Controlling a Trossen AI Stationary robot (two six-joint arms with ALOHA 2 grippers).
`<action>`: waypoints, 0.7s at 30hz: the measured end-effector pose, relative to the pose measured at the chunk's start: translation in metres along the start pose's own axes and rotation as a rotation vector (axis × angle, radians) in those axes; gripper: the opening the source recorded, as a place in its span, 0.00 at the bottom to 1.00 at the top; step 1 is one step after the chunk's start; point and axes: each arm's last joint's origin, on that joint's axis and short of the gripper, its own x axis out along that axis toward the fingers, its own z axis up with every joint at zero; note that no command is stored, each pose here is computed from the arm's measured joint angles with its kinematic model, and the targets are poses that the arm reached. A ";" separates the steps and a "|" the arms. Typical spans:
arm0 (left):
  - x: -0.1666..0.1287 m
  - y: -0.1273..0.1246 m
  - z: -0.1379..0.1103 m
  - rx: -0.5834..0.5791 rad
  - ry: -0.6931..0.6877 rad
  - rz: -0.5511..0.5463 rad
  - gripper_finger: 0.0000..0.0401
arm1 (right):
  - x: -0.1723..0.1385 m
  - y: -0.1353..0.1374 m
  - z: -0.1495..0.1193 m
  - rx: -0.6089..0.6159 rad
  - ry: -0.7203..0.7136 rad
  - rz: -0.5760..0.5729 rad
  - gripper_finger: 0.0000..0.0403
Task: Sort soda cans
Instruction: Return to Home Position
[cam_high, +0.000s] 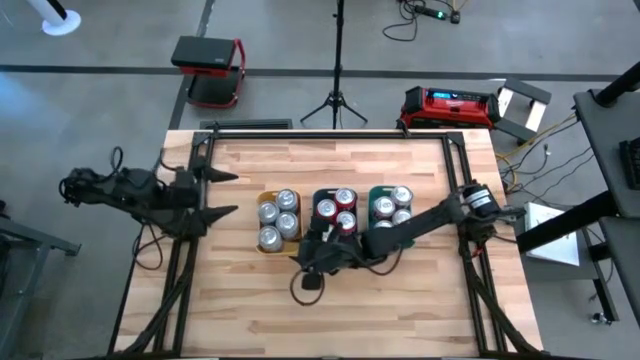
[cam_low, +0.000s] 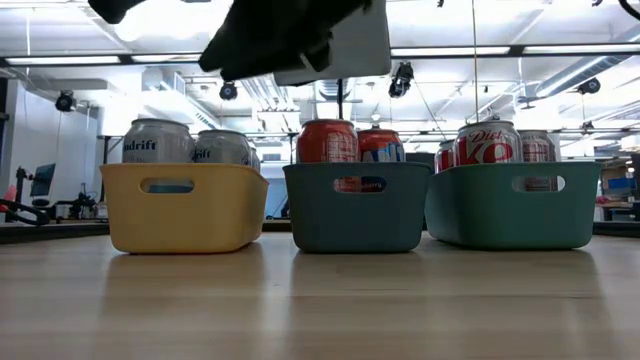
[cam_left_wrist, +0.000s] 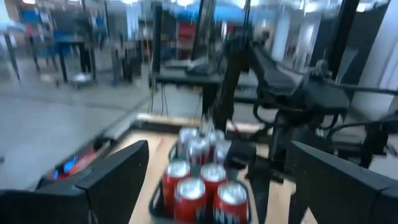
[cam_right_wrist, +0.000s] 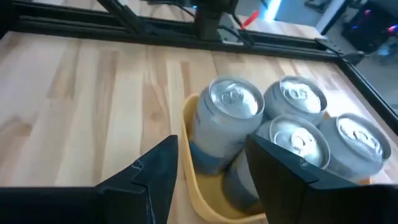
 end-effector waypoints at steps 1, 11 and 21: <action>-0.001 0.001 -0.001 0.000 -0.029 -0.002 0.91 | 0.001 -0.002 0.004 -0.001 0.009 0.005 0.45; -0.018 0.010 -0.026 -0.010 -0.081 -0.005 0.91 | -0.024 -0.048 0.047 -0.126 -0.076 0.046 0.36; -0.013 0.012 -0.065 -0.024 -0.083 -0.003 0.91 | -0.077 -0.113 0.023 -0.109 -0.129 0.131 0.25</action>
